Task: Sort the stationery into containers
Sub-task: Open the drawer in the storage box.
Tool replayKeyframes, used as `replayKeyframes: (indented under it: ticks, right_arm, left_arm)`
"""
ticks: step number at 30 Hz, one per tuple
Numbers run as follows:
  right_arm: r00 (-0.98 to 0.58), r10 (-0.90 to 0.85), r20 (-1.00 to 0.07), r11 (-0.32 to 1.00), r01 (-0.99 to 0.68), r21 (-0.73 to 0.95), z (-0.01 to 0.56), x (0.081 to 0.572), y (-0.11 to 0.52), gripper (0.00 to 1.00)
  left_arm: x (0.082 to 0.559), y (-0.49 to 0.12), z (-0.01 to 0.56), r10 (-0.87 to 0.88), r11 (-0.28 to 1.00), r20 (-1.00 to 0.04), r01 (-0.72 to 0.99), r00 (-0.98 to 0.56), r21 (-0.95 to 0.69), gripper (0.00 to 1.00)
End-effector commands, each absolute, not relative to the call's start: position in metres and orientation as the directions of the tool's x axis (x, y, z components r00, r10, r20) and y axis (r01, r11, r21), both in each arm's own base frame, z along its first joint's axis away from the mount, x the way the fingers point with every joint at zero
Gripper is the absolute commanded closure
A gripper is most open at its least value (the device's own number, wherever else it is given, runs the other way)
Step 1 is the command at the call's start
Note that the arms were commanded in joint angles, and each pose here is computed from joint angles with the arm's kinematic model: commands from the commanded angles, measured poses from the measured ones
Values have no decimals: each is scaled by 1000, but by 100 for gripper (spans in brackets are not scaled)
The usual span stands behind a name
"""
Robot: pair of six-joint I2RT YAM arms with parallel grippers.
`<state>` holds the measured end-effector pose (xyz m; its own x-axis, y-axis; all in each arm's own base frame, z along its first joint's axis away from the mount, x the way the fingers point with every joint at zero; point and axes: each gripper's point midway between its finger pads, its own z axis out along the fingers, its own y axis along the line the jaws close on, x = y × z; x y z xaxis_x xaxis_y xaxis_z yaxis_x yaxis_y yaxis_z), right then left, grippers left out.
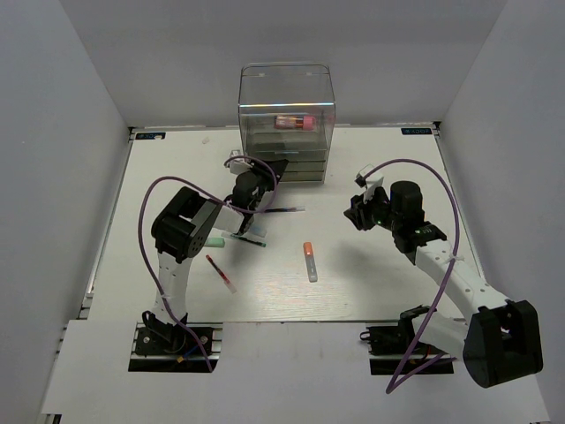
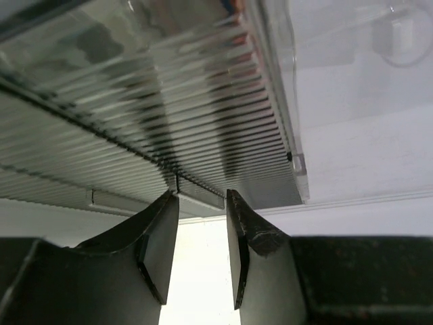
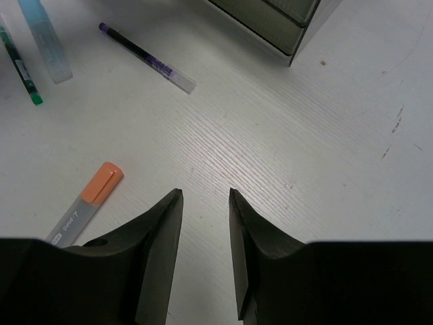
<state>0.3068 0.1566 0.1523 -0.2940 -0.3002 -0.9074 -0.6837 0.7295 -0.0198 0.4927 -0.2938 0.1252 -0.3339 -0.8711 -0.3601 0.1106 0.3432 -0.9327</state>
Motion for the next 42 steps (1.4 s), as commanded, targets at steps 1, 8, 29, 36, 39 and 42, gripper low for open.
replayKeyframes:
  ticks: [1, 8, 29, 36, 39, 42]
  right_arm:
    - [-234, -292, -927, 729, -682, -58, 166, 311, 155, 60]
    - [-233, -295, -927, 732, -678, -63, 165, 311, 154, 59]
    - [-231, -311, -922, 667, -744, -38, 154, 298, 164, 47]
    - [-238, -336, -911, 618, -786, -22, 144, 291, 171, 38]
    - [-246, -342, -907, 603, -797, -12, 140, 288, 173, 36]
    - [-249, -349, -903, 599, -801, -10, 136, 287, 172, 36]
  left_arm:
    - [507, -289, 139, -888, 332, -354, 123, -295, -935, 55]
    - [512, -288, 135, -890, 342, -357, 101, -283, -934, 67]
    - [432, -267, 110, -872, 324, -333, 86, -360, -942, 99]
    - [418, -273, 101, -841, 346, -335, 54, -424, -937, 90]
    - [412, -274, 97, -827, 358, -334, 36, -452, -933, 88]
    - [406, -275, 96, -814, 368, -332, 20, -477, -930, 86]
